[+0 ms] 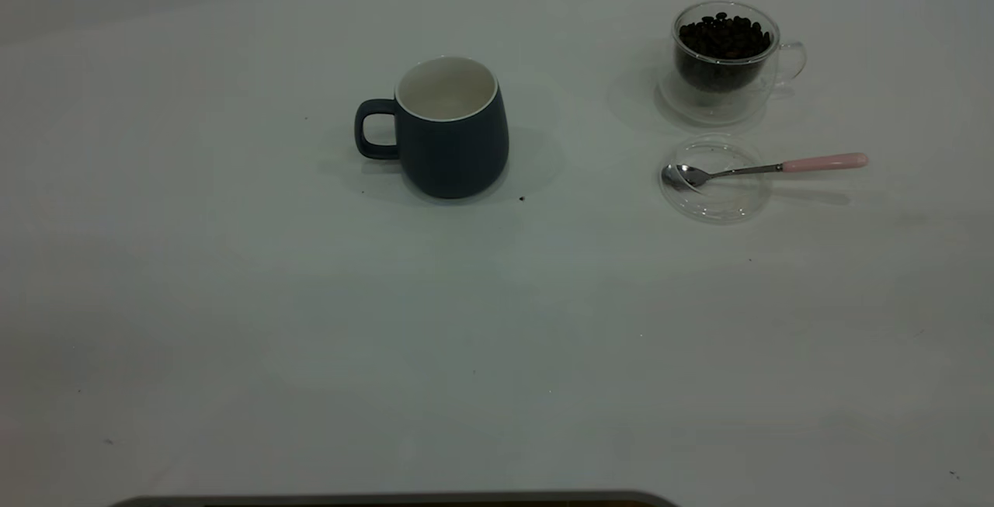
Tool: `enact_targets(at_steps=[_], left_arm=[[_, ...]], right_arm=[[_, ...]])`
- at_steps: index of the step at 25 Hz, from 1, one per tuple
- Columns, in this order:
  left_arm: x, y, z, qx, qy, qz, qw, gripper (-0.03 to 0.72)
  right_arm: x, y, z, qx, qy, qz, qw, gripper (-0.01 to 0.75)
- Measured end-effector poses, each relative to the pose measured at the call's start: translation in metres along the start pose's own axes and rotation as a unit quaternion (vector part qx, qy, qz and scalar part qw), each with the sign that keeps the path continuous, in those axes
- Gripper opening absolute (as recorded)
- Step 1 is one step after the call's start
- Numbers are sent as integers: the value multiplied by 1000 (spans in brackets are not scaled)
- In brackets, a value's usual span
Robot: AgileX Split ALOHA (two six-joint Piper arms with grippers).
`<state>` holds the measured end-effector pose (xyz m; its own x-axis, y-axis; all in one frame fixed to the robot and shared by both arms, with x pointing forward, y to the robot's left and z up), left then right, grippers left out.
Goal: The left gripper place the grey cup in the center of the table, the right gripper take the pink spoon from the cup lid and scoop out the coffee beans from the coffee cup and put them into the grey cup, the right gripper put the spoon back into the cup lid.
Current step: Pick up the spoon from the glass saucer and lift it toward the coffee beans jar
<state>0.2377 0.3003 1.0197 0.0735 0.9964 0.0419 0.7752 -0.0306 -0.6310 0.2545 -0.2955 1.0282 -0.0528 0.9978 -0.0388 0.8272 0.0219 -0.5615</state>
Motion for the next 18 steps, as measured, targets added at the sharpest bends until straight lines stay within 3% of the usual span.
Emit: enact_targets(at_steps=[4,9,13,18], left_arm=[[0,0,0,0,0,0,1000,586],[0,0,0,0,-1,1,1000,586],[0,0,0,0,-1,2,1000,586],[0,0,0,0,-1,2,1000,586]], right_arm=[[2,-4,-8,-14,17,-9,1000,591],[4,5,-64,-27,41,-36,998,591],[2,52,-111,31,47,-50,997,591],[4,129,-139,128,78,-78,986,591]])
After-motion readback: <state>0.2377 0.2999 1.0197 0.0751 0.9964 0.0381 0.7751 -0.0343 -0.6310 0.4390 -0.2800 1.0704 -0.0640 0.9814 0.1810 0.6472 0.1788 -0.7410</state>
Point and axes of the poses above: a point on each arm's last joint axis where the gripper is mounted, y pointing out along that axis toward the gripper, x along the wrist's bending axis when the last joint is at zero, z = x × y, the point moved 2 cm from there along y, pointing out along that axis toward the gripper, and after that the axes turned 1 degree about y, right-handed, at the moved point
